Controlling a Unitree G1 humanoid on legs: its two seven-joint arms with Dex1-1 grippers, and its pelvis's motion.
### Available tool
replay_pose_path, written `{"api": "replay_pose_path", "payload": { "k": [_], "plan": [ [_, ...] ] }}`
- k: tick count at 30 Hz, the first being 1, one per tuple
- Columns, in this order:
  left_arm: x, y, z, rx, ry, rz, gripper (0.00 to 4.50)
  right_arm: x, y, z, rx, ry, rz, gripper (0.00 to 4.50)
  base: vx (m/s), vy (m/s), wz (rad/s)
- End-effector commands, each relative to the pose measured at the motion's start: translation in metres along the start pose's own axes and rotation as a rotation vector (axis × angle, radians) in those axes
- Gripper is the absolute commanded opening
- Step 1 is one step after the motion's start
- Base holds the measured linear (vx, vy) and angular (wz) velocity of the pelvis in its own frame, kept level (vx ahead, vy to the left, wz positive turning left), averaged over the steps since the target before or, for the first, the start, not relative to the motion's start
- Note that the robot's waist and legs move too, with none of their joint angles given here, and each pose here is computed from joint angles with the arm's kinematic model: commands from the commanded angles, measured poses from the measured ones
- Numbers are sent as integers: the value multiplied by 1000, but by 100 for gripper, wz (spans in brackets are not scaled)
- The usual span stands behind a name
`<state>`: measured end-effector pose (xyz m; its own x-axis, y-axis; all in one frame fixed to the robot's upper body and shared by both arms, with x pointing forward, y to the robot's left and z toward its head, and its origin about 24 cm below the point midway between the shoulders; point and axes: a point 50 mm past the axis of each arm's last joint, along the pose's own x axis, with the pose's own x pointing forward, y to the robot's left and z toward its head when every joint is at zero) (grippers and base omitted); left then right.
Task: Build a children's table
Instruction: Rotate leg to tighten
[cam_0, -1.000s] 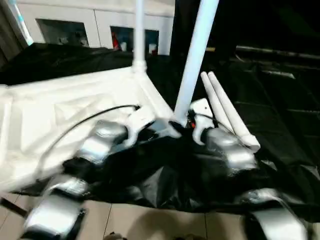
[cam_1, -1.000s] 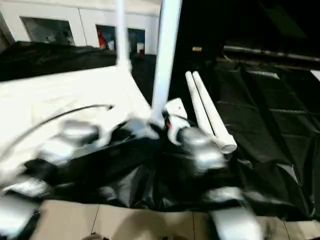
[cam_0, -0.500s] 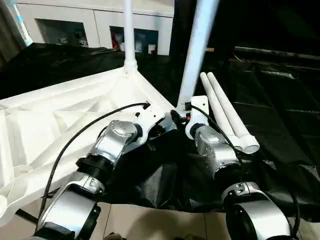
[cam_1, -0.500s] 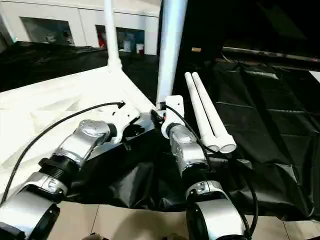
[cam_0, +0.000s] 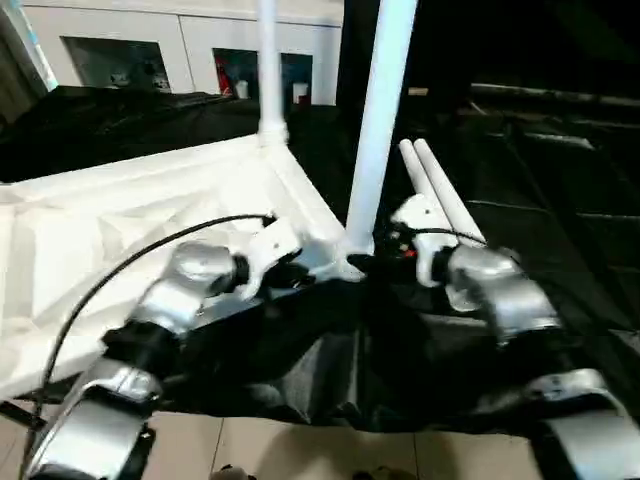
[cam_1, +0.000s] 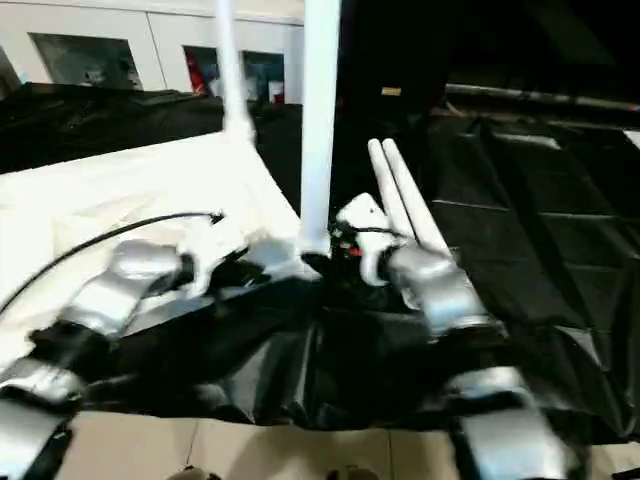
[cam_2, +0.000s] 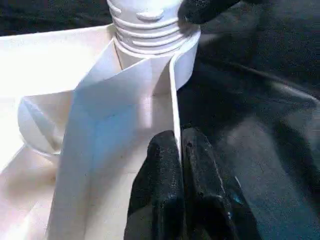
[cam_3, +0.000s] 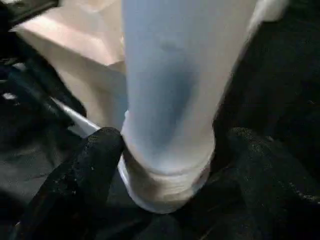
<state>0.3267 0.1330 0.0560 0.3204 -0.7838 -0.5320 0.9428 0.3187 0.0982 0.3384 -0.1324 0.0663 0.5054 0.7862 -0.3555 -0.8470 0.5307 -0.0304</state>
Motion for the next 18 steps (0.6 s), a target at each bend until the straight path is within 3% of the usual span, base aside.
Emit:
{"api": "replay_pose_path", "payload": {
  "k": [1, 11, 13, 17, 18],
  "plan": [
    [3, -11, 3, 33, -41, -96, 0, -4, 5, -2, -11, 17, 74, 367, 0, 0, 0],
    [-7, -10, -3, 49, -20, -111, 0, -1, 10, -1, -19, 34, 136, 367, 0, 0, 0],
    [-8, -10, -3, 51, -20, -111, 0, -1, 11, 0, -6, 16, 144, 335, 0, 0, 0],
    [-8, -11, -3, 49, -22, -114, 0, 0, 14, 1, -11, -6, 159, 323, 0, 0, 0],
    [-8, -11, -4, 49, -23, -115, 0, 0, 14, -1, -4, -6, 161, 298, 0, 0, 0]
  ]
}}
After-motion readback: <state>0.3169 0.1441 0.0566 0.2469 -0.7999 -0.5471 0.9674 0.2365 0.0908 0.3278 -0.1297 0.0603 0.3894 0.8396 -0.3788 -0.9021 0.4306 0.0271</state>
